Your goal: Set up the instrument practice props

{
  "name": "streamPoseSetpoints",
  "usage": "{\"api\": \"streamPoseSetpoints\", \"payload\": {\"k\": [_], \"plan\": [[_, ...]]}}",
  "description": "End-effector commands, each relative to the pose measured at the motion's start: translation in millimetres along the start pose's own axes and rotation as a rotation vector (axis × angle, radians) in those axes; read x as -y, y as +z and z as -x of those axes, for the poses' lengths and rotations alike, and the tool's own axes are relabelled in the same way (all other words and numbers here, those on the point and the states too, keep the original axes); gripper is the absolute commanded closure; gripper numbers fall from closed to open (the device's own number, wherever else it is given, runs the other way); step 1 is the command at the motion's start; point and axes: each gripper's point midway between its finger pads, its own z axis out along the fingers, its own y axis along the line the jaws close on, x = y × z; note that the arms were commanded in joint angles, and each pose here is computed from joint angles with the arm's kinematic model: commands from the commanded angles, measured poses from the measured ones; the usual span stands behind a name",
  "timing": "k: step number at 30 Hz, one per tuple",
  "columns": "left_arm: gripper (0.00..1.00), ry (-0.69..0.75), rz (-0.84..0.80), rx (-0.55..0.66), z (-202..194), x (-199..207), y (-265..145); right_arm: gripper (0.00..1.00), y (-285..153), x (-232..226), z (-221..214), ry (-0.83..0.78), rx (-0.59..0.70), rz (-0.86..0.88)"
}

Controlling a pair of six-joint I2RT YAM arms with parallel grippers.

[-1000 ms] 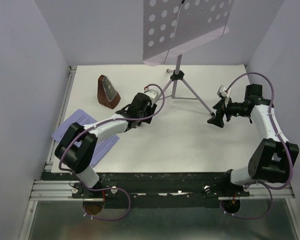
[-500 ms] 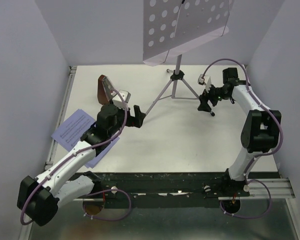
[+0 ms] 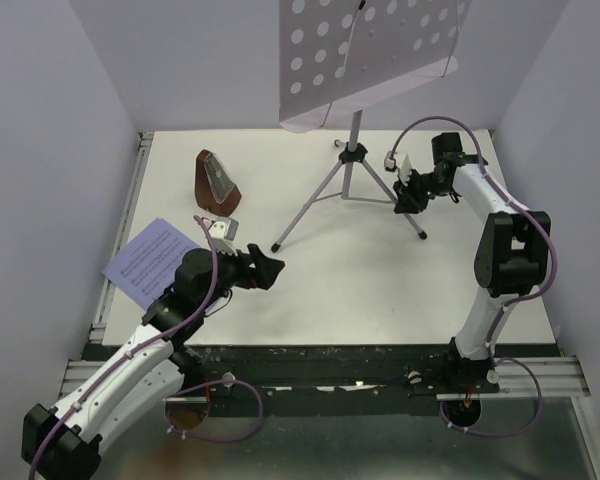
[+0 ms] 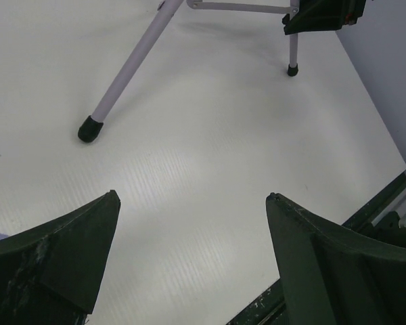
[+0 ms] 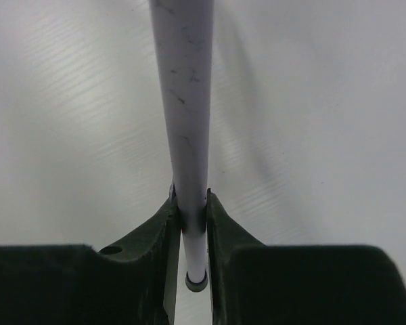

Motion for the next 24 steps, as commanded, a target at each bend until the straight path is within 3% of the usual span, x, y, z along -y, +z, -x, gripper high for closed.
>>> {"api": "streamPoseSetpoints", "payload": {"k": [1,12,16,20,24], "plan": [[0.01,-0.102,-0.03,-0.014,-15.7,2.7,-8.9,0.78,-1.5,-44.6,-14.6,0.021,-0.048,0.126],[0.01,-0.119,-0.133,-0.042,-20.1,19.6,-0.7,0.93,-10.2,-125.5,-50.1,0.279,-0.161,0.098],[0.02,-0.107,-0.164,-0.051,-12.3,30.4,9.4,0.87,-9.0,-154.9,-53.5,0.34,-0.162,0.077],[0.05,-0.007,-0.155,-0.09,-7.6,33.5,20.3,0.79,-11.7,-173.7,-48.0,0.388,-0.129,0.12],[0.06,0.072,-0.12,-0.165,-8.9,29.5,32.5,0.66,-22.0,-195.8,-32.1,0.383,-0.063,0.216]]}}
